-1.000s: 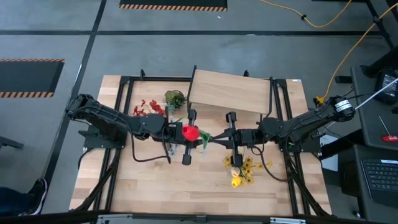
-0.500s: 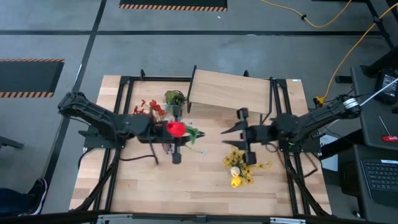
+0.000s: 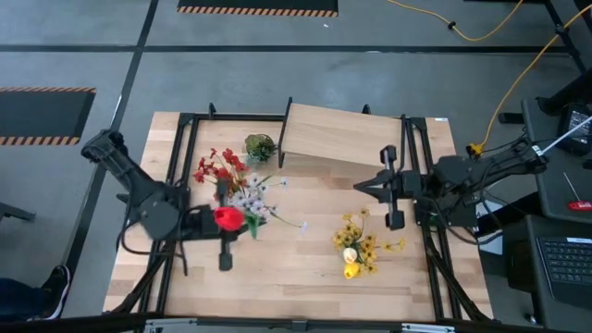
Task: Pick and place flowers into a vace then onto a shelf
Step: Put the red flower into the violet vase
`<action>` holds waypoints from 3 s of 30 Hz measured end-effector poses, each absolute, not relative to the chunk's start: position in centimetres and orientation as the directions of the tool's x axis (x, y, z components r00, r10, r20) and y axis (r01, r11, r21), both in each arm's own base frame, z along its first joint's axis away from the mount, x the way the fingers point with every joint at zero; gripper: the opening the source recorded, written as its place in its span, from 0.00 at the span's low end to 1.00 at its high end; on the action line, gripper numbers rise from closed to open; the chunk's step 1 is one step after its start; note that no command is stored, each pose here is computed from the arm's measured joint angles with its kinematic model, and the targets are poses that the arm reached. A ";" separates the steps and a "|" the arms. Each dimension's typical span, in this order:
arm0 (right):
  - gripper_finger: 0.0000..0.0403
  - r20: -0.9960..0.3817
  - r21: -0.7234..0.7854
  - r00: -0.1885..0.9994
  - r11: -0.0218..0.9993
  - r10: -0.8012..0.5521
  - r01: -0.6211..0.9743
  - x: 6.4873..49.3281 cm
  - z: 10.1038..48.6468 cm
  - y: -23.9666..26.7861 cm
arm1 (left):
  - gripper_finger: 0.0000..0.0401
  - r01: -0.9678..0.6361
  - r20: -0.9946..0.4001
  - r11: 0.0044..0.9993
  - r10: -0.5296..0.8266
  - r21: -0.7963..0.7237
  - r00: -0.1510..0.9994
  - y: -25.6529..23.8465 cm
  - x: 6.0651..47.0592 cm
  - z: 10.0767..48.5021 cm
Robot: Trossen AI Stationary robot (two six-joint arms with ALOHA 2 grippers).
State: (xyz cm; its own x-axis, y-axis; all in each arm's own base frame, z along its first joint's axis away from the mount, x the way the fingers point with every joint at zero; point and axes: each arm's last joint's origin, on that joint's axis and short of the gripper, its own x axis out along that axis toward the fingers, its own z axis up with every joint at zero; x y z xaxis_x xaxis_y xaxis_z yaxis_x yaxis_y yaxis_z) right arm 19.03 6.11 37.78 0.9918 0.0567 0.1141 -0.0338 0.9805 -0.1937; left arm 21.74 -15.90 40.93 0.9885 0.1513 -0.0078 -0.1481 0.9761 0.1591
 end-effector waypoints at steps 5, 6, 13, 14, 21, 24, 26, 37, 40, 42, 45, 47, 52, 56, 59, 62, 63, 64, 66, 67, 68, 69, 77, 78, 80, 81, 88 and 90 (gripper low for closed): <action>0.01 0.060 -0.222 0.997 0.974 0.056 -0.041 18.7 37.4 6.0 | 0.01 -0.193 -0.039 0.973 0.199 0.123 0.979 -18.4 19.0 40.4; 0.01 0.051 -0.225 0.997 0.973 0.057 -0.044 18.7 37.3 6.0 | 0.01 -0.233 -0.035 0.964 0.239 0.125 0.970 -18.8 18.5 40.3; 0.01 0.003 -0.231 0.998 0.971 0.057 -0.055 19.0 36.7 6.1 | 0.01 -0.376 -0.022 0.917 0.382 0.133 0.924 -20.4 15.6 39.9; 0.00 -0.010 -0.222 0.998 0.973 0.057 -0.058 19.0 36.6 6.1 | 0.01 -0.372 -0.028 0.918 0.379 0.134 0.925 -20.6 15.5 39.4; 0.00 -0.041 -0.230 0.994 0.969 -0.102 0.090 19.8 34.1 5.9 | 0.01 -0.503 -0.004 0.861 0.505 0.081 0.863 -20.6 15.6 31.9; 0.00 -0.056 -0.230 0.988 0.965 -0.143 0.127 19.9 33.0 5.9 | 0.01 -0.502 -0.005 0.864 0.502 0.025 0.865 -20.3 15.3 29.3; 0.00 -0.074 -0.229 0.986 0.965 -0.148 0.128 19.9 32.5 5.9 | 0.01 -0.515 -0.003 0.857 0.515 -0.004 0.857 -19.8 15.4 28.1; 0.00 -0.225 -0.202 0.942 0.957 -0.250 0.206 20.2 30.5 5.7 | 0.01 -0.595 0.001 0.803 0.595 -0.030 0.803 -17.7 16.7 25.4; 0.00 -0.260 -0.232 0.913 0.939 -0.313 0.255 20.8 29.6 5.8 | 0.01 -0.606 0.001 0.795 0.606 -0.031 0.795 -17.5 16.9 25.4; 0.00 -0.274 -0.260 0.907 0.933 -0.320 0.250 21.3 29.1 5.9 | 0.01 -0.609 0.001 0.792 0.610 -0.030 0.793 -17.4 17.0 25.4; 0.00 -0.298 -0.287 0.896 0.926 -0.329 0.244 21.8 28.6 5.9 | 0.01 -0.620 0.001 0.785 0.620 -0.015 0.785 -17.2 17.2 25.4; 0.00 -0.298 -0.273 0.901 0.933 -0.314 0.234 22.1 28.3 5.4 | 0.01 -0.626 0.001 0.780 0.626 0.001 0.780 -17.0 17.4 25.4; 0.00 -0.219 -0.216 0.944 0.956 -0.247 0.200 21.9 27.0 3.6 | 0.01 -0.627 0.001 0.776 0.628 0.059 0.778 -17.0 17.4 25.5; 0.00 -0.143 -0.198 0.953 0.952 -0.266 0.236 21.1 26.3 2.5 | 0.01 -0.623 0.001 0.781 0.624 0.045 0.782 -16.7 17.0 26.1; 0.00 -0.113 -0.190 0.957 0.951 -0.267 0.242 20.6 26.2 2.4 | 0.01 -0.586 -0.001 0.807 0.588 0.076 0.809 -17.1 16.1 26.5; 0.00 -0.120 -0.190 0.957 0.952 -0.264 0.239 20.4 25.9 2.4 | 0.01 -0.524 -0.017 0.848 0.527 0.080 0.850 -17.6 14.9 26.6; 0.00 -0.122 -0.188 0.958 0.954 -0.260 0.235 20.4 25.8 2.4 | 0.01 -0.509 -0.018 0.857 0.512 0.073 0.859 -17.8 14.5 26.5; 0.00 -0.124 -0.182 0.960 0.957 -0.251 0.226 20.4 25.8 2.4 | 0.01 -0.494 -0.021 0.867 0.497 0.070 0.868 -17.9 14.1 26.3; 0.00 -0.124 -0.165 0.965 0.964 -0.232 0.210 20.4 25.8 2.4 | 0.01 -0.468 -0.032 0.882 0.470 0.052 0.882 -17.7 13.4 25.8; 0.00 -0.124 -0.160 0.967 0.966 -0.224 0.203 20.4 25.8 2.5 | 0.01 -0.457 -0.042 0.889 0.458 0.036 0.888 -17.6 13.1 25.5; 0.00 -0.124 -0.158 0.968 0.967 -0.219 0.198 20.4 25.8 2.5 | 0.01 -0.452 -0.046 0.892 0.452 0.017 0.891 -17.4 12.8 25.1; 0.00 -0.124 -0.158 0.968 0.968 -0.218 0.198 20.4 25.8 2.5 | 0.01 -0.450 -0.045 0.893 0.450 0.006 0.892 -17.3 12.6 24.6; 0.00 -0.127 -0.138 0.971 0.973 -0.202 0.184 20.4 25.7 2.8 | 0.01 -0.415 -0.007 0.904 0.416 -0.102 0.909 -14.8 10.0 17.8; 0.00 -0.127 -0.138 0.971 0.973 -0.200 0.183 20.4 25.7 2.8 | 0.01 -0.414 -0.006 0.904 0.416 -0.107 0.909 -14.5 9.9 17.4; 0.00 -0.127 -0.132 0.972 0.975 -0.197 0.180 20.4 25.7 2.8 | 0.01 -0.416 -0.005 0.903 0.418 -0.106 0.908 -14.4 9.8 17.1; 0.00 -0.128 -0.129 0.972 0.975 -0.197 0.181 20.4 25.7 2.8 | 0.01 -0.418 -0.004 0.903 0.420 -0.095 0.908 -14.4 9.9 17.2; 0.00 -0.128 -0.112 0.972 0.977 -0.198 0.184 20.4 25.7 2.8 | 0.01 -0.389 -0.003 0.921 0.389 -0.027 0.921 -16.2 10.0 18.9; 0.00 -0.128 -0.112 0.972 0.977 -0.198 0.184 20.4 25.7 2.8 | 0.01 -0.355 -0.044 0.934 0.354 -0.026 0.934 -16.9 10.0 19.4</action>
